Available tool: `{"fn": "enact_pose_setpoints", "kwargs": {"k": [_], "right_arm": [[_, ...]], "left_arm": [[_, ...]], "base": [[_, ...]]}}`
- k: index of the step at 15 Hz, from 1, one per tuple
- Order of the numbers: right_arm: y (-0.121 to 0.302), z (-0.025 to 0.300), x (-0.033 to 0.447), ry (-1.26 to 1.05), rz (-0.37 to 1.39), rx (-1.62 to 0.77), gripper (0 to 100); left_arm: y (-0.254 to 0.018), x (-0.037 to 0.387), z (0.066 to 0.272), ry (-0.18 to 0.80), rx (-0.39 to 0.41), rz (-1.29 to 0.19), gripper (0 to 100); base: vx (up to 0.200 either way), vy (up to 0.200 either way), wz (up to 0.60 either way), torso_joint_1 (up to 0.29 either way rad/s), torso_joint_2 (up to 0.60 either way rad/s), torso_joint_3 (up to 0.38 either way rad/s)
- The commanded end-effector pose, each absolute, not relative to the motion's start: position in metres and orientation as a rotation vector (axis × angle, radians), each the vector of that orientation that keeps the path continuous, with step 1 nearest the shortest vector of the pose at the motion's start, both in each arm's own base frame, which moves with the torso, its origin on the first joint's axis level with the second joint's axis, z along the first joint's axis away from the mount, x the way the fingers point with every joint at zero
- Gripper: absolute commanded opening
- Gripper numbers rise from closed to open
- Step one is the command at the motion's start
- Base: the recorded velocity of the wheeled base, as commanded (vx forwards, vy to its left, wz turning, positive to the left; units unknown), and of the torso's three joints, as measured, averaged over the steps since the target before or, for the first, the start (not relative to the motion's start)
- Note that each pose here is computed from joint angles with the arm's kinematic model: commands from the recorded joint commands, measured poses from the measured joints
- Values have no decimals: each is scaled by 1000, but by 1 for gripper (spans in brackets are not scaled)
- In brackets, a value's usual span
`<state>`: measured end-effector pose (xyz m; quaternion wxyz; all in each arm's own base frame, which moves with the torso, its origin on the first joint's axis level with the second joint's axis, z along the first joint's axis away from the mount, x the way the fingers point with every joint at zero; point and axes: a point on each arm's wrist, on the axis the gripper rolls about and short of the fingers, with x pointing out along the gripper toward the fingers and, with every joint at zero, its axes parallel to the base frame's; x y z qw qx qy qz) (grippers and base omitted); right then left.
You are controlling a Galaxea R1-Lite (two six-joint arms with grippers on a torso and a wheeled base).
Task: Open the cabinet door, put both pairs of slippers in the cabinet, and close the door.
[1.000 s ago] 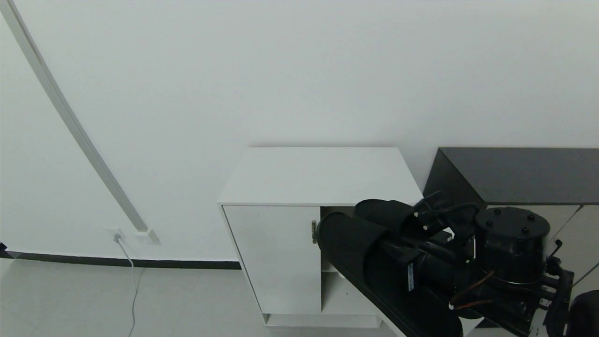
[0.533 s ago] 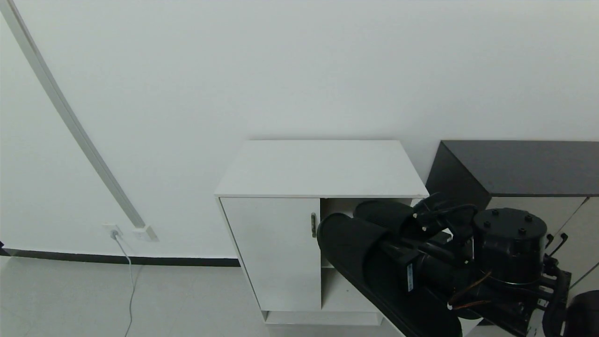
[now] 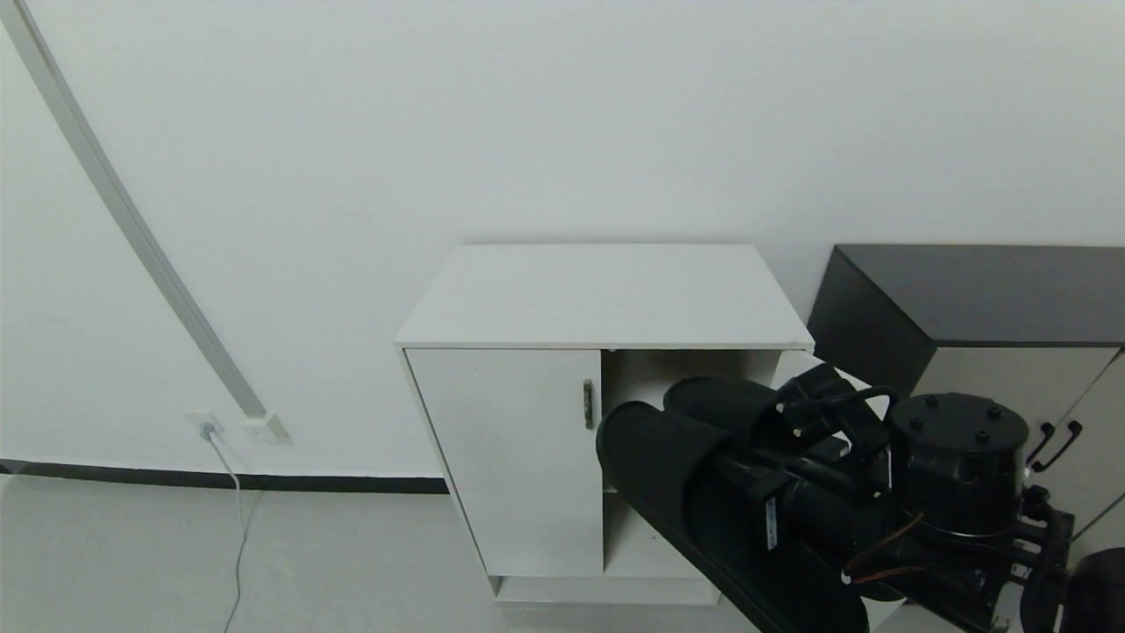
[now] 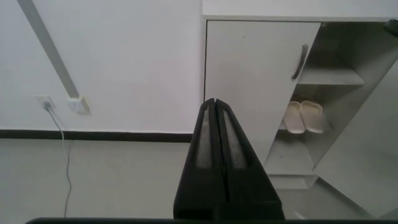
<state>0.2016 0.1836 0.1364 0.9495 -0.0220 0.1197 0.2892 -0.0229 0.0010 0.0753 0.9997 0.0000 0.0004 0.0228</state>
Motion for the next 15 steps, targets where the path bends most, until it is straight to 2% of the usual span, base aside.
{"fn": "enact_pose_setpoints", "kwargs": {"k": [1,15], "right_arm": [[183,135,201,248,589,-47,0],[182,135,200,232,593,-57,0]], "left_arm": [[1,-23,75,2,0,46,0],[1,-23,75,2,0,46,0]], "base": [[0,0,0,-159,378,222],[0,0,0,-206,510,303]]}}
